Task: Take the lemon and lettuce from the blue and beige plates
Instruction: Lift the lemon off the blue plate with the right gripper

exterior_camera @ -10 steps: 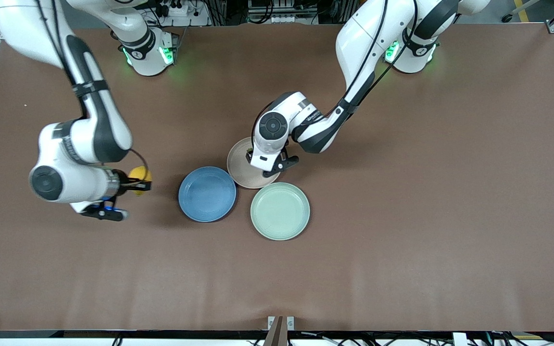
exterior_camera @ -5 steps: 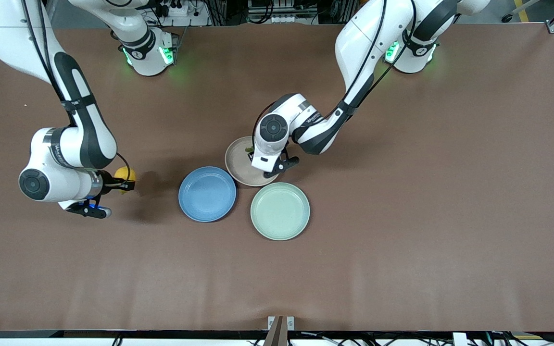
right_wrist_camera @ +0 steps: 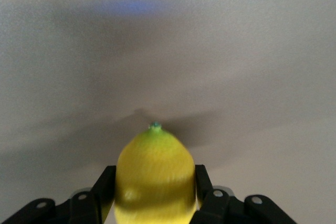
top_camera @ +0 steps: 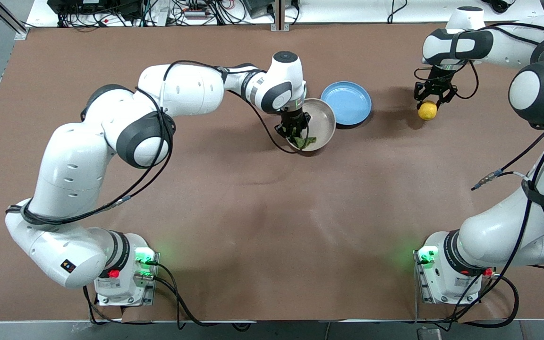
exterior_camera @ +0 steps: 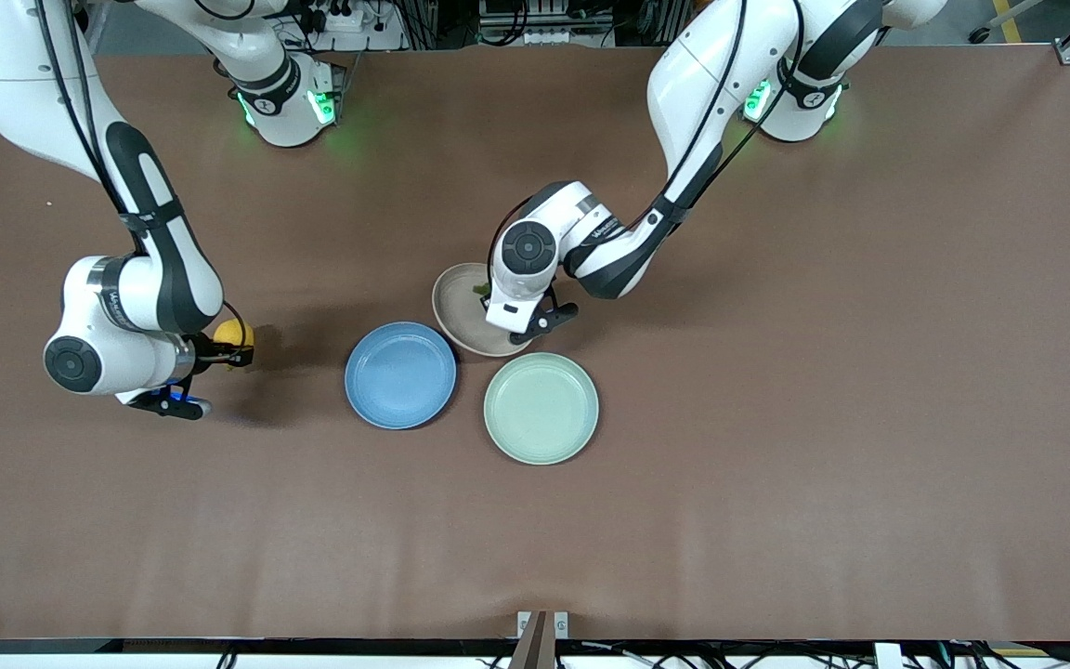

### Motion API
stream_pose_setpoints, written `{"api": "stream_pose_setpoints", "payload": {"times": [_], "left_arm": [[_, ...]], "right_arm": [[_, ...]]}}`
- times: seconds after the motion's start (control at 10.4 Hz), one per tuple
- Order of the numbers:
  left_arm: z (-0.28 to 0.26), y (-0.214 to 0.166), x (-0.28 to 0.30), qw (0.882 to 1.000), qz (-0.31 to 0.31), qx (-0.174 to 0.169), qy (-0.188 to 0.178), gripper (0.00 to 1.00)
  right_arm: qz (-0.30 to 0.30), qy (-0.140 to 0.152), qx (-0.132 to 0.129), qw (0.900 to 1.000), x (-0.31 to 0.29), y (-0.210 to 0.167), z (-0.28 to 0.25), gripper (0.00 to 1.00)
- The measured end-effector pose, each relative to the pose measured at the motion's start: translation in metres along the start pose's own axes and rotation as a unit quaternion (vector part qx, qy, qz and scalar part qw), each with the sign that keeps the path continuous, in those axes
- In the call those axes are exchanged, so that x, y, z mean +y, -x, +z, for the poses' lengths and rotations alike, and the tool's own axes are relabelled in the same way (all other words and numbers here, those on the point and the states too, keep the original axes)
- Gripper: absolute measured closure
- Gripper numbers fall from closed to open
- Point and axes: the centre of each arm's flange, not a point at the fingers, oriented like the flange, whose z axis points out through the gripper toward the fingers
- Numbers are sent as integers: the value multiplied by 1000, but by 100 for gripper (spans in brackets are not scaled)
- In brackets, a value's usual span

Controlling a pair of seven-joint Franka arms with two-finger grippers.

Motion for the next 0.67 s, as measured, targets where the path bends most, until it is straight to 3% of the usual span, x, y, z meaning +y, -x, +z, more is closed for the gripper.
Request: {"api": "stream_pose_setpoints", "payload": {"times": [0.1, 0.19, 0.29, 0.38, 0.67], "left_arm": [[2, 0, 0, 1000, 0, 0, 0, 90], [3, 1, 0, 1000, 0, -1, -1, 96], [3, 1, -1, 1000, 0, -2, -5, 96], [4, 1, -3, 1000, 0, -4, -15, 96], [4, 5, -13, 998, 8, -7, -66, 96]], "right_arm": [[-1, 0, -1, 1000, -1, 0, 1, 28], [-3, 0, 0, 1000, -3, 0, 0, 19], [-5, 0, 4, 1000, -6, -1, -3, 5], [-7, -1, 10, 1000, -9, -3, -12, 0], [-15, -1, 22, 1000, -18, -1, -76, 0]]}}
